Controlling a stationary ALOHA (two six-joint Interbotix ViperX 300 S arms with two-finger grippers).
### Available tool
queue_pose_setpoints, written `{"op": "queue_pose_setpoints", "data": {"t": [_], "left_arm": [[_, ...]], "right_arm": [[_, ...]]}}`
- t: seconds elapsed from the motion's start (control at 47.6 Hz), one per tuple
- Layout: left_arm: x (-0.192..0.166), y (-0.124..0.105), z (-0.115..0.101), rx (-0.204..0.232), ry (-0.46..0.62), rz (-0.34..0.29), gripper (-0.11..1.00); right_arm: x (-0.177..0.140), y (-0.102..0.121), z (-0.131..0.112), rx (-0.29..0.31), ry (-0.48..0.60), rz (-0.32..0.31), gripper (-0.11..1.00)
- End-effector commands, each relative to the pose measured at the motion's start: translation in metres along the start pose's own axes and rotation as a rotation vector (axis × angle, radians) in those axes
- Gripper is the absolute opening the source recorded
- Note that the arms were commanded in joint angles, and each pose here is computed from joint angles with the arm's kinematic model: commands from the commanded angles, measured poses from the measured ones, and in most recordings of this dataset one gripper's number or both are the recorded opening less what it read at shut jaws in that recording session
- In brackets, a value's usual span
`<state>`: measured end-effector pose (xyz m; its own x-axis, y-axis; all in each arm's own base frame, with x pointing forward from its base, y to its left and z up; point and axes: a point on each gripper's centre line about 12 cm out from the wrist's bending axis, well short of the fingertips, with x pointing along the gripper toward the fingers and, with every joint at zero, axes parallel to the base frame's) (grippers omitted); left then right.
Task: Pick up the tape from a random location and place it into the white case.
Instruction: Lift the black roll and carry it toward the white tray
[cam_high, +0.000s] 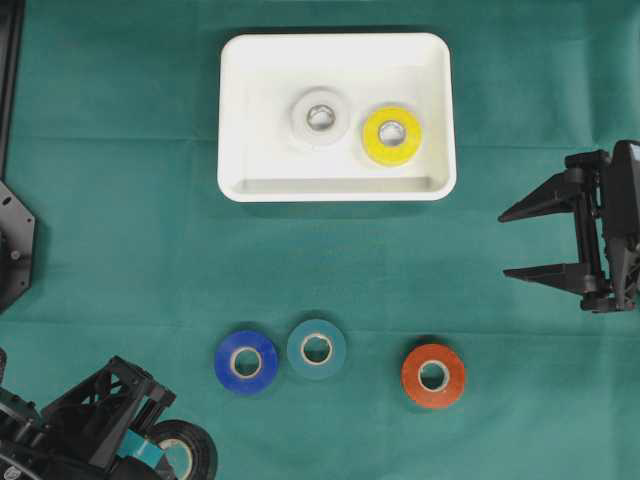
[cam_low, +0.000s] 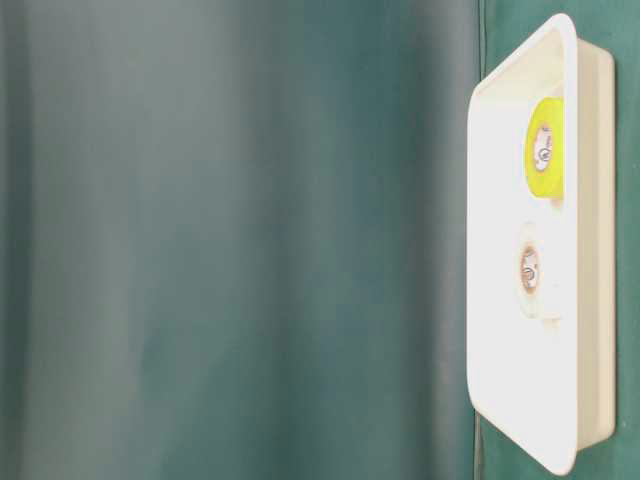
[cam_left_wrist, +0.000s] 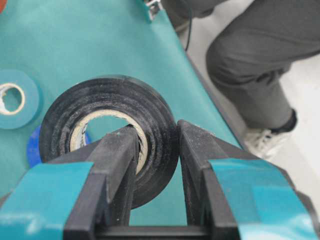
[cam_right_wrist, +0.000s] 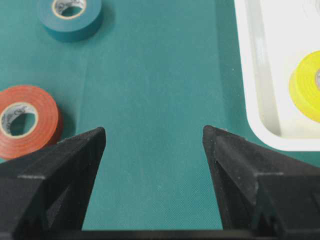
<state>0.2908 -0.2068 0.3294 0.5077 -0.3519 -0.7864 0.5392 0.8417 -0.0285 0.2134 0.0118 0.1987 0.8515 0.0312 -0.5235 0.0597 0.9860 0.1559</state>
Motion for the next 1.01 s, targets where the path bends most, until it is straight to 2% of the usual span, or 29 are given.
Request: {"op": "queue_pose_setpoints", "data": {"t": [0.0,0.378,0.609,0.777,0.988], "left_arm": [[-0.016,-0.001,0.008,0.001,-0.051,-0.002,0.19],[-0.013,-0.001,0.007,0.001,-0.043,-0.001,0.19],[-0.014,0.012,0.004,-0.026,-0.041,0.021,0.19],[-0.015,0.040,-0.004,-0.088,-0.023,0.072,0.19],[-0.019,0.098,-0.025,-0.227,0.012,0.182,0.19]], "right_arm": [[-0.001,0.002,0.011,0.000,-0.027,0.005,0.74],[-0.001,0.002,0.011,0.000,-0.027,0.005,0.74],[-0.001,0.002,0.011,-0.002,-0.027,0.005,0.74],[-0.001,0.002,0.011,-0.002,-0.026,0.004,0.74],[-0.001,0.001,0.009,-0.001,-0.009,-0.004,0.74]]}}
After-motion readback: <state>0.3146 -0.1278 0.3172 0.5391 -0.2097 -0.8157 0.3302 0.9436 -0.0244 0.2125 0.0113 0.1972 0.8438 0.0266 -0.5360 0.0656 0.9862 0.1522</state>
